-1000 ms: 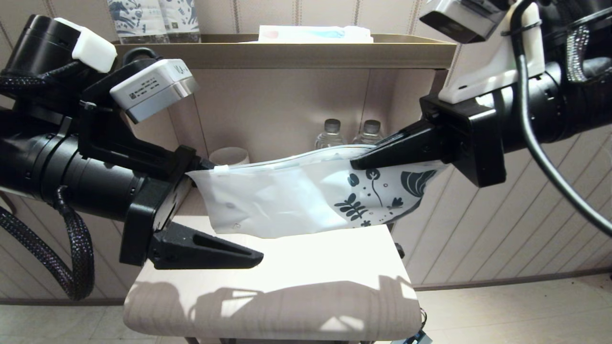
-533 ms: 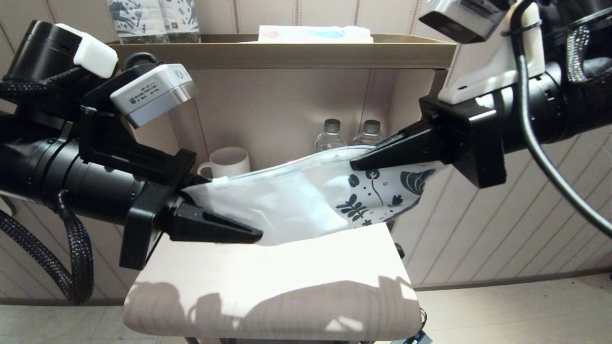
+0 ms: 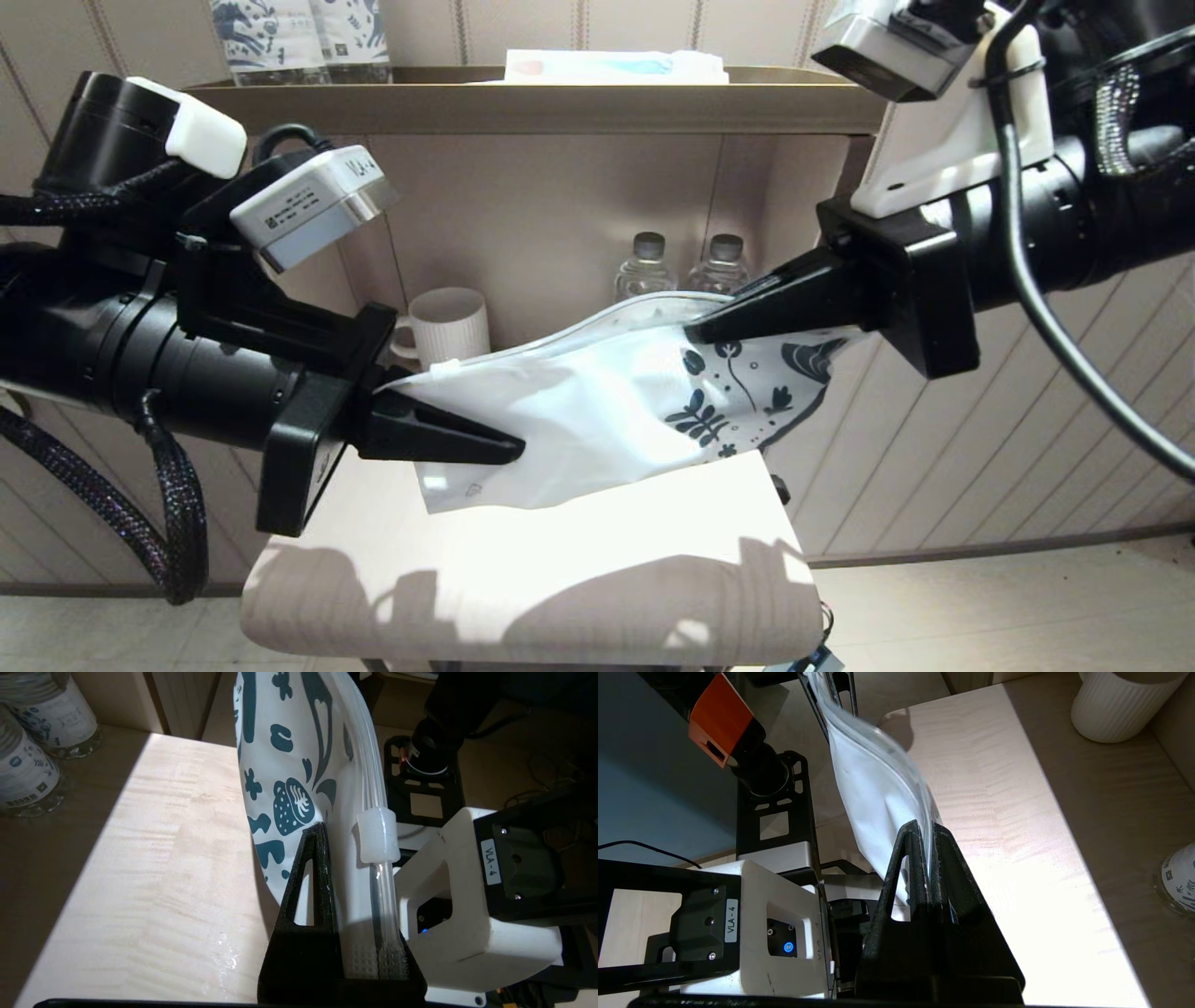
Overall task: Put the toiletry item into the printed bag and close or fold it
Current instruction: Hand it to the other hand
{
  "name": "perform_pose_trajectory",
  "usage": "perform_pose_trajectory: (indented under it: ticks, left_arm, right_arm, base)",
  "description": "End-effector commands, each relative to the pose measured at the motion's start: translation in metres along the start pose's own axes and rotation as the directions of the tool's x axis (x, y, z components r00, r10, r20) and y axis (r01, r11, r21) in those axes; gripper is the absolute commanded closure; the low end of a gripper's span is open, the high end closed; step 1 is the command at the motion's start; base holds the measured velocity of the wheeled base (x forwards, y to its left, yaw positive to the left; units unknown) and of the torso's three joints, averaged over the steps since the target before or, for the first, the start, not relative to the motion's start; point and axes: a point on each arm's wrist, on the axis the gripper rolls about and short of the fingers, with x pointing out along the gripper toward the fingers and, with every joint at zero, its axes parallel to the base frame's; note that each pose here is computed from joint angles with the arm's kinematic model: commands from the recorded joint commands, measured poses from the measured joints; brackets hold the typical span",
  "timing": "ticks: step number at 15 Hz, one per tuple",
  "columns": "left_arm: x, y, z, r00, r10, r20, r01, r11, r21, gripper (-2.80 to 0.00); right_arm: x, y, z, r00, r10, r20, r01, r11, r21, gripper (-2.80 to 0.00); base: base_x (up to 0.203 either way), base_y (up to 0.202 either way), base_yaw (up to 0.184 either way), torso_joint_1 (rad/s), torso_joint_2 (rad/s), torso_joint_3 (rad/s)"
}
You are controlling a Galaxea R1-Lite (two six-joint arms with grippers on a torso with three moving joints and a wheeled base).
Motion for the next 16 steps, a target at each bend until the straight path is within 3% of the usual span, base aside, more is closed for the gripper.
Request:
perform_pose_trajectory:
  ticks: [1,2,3,11,16]
  left_arm:
    - [0.000,-0.001,-0.001,1.000,-0.006,0.001,0.006,1.000,0.000,0.00]
    - [0.000,-0.001,-0.002,1.000,-0.007,-0.001,0.007,1.000,-0.002,0.00]
    - [0.001,0.000,-0.002,1.000,-0.006,-0.003,0.006,1.000,-0.004,0.00]
    - [0.018,0.006,-0.015,0.998,-0.051,-0.043,0.049,0.998,-0.037,0.00]
    - [0.028,0.009,-0.016,0.994,-0.107,-0.035,0.106,0.993,-0.046,0.00]
  right_arm:
    - [0.003,-0.002,-0.002,1.000,0.008,-0.008,-0.008,1.000,0.001,0.00]
    - [0.002,-0.001,-0.001,1.000,0.006,-0.006,-0.006,1.000,0.001,0.00]
    - [0.002,-0.001,-0.002,1.000,0.003,-0.011,-0.003,1.000,-0.002,-2.80]
    - [-0.001,-0.003,0.014,0.999,-0.029,0.031,0.031,0.997,-0.074,-2.80]
    - [0.041,0.002,0.023,0.999,0.044,-0.018,-0.046,0.994,-0.096,-2.80]
  base:
    - [0.000,0.000,0.000,0.000,0.00,0.000]
    - [0.000,0.000,0.000,0.000,0.00,0.000]
    - [0.000,0.000,0.000,0.000,0.00,0.000]
    - [0.000,0.000,0.000,0.000,0.00,0.000]
    - [0.000,0.000,0.000,0.000,0.00,0.000]
